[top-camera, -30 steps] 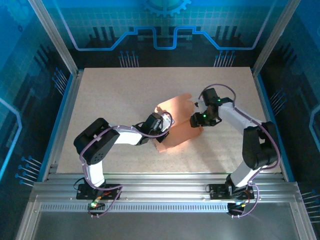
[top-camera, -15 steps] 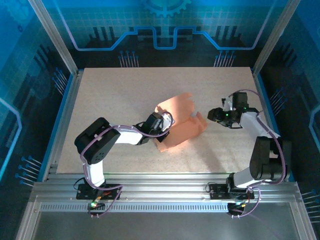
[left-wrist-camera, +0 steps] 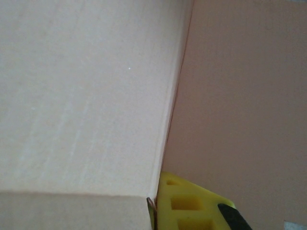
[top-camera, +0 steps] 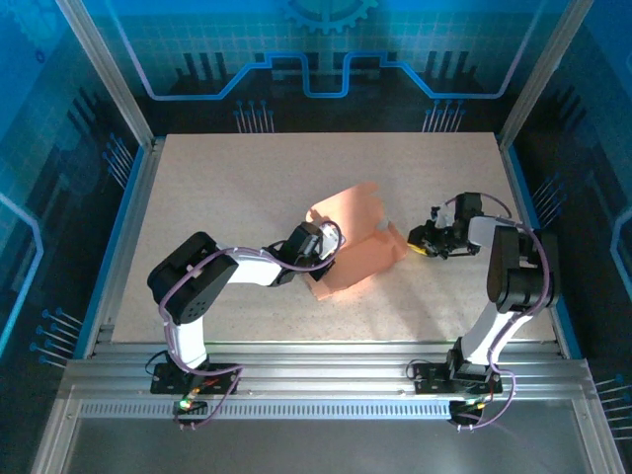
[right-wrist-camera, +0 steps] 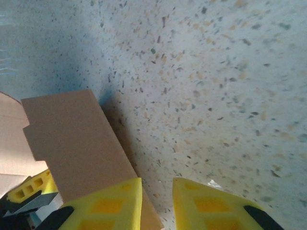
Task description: Fold the paper box
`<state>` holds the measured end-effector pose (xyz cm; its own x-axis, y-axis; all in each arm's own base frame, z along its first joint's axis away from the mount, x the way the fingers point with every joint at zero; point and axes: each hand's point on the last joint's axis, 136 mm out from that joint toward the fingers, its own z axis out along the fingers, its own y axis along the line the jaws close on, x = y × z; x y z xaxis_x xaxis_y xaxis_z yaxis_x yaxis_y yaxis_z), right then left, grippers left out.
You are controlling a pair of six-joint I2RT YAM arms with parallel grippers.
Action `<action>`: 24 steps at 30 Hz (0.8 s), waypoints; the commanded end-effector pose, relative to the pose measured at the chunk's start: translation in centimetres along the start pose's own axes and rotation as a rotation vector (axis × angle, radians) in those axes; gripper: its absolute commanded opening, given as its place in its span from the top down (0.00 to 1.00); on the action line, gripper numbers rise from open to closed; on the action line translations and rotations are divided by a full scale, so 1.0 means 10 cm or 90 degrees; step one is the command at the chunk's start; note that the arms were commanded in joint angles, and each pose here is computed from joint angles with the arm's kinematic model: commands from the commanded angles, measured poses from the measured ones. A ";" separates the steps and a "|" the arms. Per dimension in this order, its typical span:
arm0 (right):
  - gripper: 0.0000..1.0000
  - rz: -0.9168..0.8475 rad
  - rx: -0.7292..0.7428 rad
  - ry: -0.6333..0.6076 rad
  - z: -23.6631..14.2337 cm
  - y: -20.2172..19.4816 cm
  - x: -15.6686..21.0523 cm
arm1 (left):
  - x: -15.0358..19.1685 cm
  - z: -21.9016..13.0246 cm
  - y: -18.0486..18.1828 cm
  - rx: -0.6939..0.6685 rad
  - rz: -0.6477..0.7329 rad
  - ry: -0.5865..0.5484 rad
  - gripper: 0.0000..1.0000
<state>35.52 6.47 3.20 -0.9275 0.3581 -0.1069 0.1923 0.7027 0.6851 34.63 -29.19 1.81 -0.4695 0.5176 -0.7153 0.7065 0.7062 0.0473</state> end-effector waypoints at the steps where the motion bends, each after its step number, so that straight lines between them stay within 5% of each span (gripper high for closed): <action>1: 0.75 -0.029 -0.057 0.030 0.08 0.16 0.05 | 0.67 0.05 -0.06 0.009 0.011 0.136 0.99; 7: 0.76 -0.037 -0.056 0.040 0.10 0.14 0.06 | 0.65 0.04 -0.05 0.008 0.006 0.133 0.99; 17: 0.62 -0.064 -0.117 0.052 0.06 0.33 0.06 | 0.67 0.03 -0.06 0.009 0.008 0.138 0.99; 24: 0.61 -0.094 -0.111 0.086 0.13 0.45 0.13 | 0.68 0.04 -0.06 0.008 0.011 0.139 0.99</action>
<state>35.77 9.69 4.58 -0.9678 0.2153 -0.1307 0.0406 0.6454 0.7628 34.63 -29.19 1.80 -0.4697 0.5178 -0.7150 0.7065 0.7062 0.0473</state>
